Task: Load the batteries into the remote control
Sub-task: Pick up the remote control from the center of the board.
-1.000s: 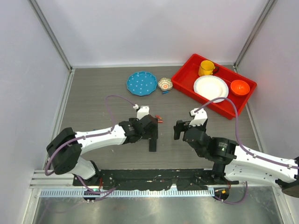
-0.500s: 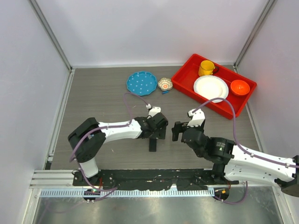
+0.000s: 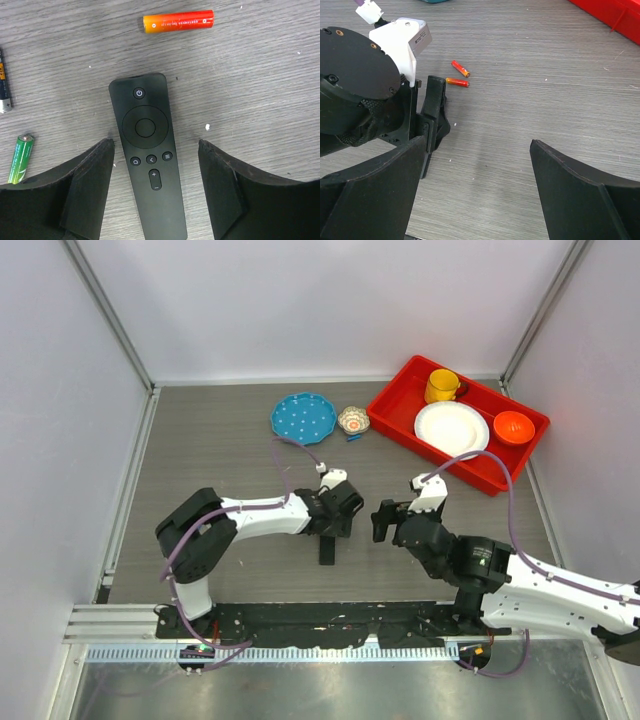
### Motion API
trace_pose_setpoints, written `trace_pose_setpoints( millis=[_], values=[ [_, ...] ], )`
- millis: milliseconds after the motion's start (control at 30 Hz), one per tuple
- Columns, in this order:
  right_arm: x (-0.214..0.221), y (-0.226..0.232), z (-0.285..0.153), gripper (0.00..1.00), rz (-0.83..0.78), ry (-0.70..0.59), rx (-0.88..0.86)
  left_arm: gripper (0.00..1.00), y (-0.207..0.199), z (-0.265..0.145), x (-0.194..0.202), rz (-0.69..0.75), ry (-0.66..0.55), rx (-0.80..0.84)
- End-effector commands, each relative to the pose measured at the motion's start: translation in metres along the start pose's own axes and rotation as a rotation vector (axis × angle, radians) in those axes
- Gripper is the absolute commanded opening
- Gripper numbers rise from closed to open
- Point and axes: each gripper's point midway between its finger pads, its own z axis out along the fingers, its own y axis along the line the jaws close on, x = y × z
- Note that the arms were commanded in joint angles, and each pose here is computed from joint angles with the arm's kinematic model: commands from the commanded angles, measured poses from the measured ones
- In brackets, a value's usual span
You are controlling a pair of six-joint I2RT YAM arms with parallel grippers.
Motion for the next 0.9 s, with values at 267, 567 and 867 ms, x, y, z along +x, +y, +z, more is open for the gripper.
trace_pose_setpoints(
  millis=[267,567,867],
  values=[
    [-0.013,-0.004,-0.007,0.9,0.052,-0.032,0.004,0.57,0.003,0.007,0.003,-0.035,0.012,-0.033],
    [-0.018,-0.001,-0.01,0.9,0.073,-0.039,-0.015,0.37,0.003,0.007,0.006,-0.032,0.014,-0.014],
    [-0.028,0.005,-0.012,0.9,0.073,-0.049,-0.024,0.03,-0.001,-0.021,-0.028,-0.032,-0.108,0.032]
  ],
)
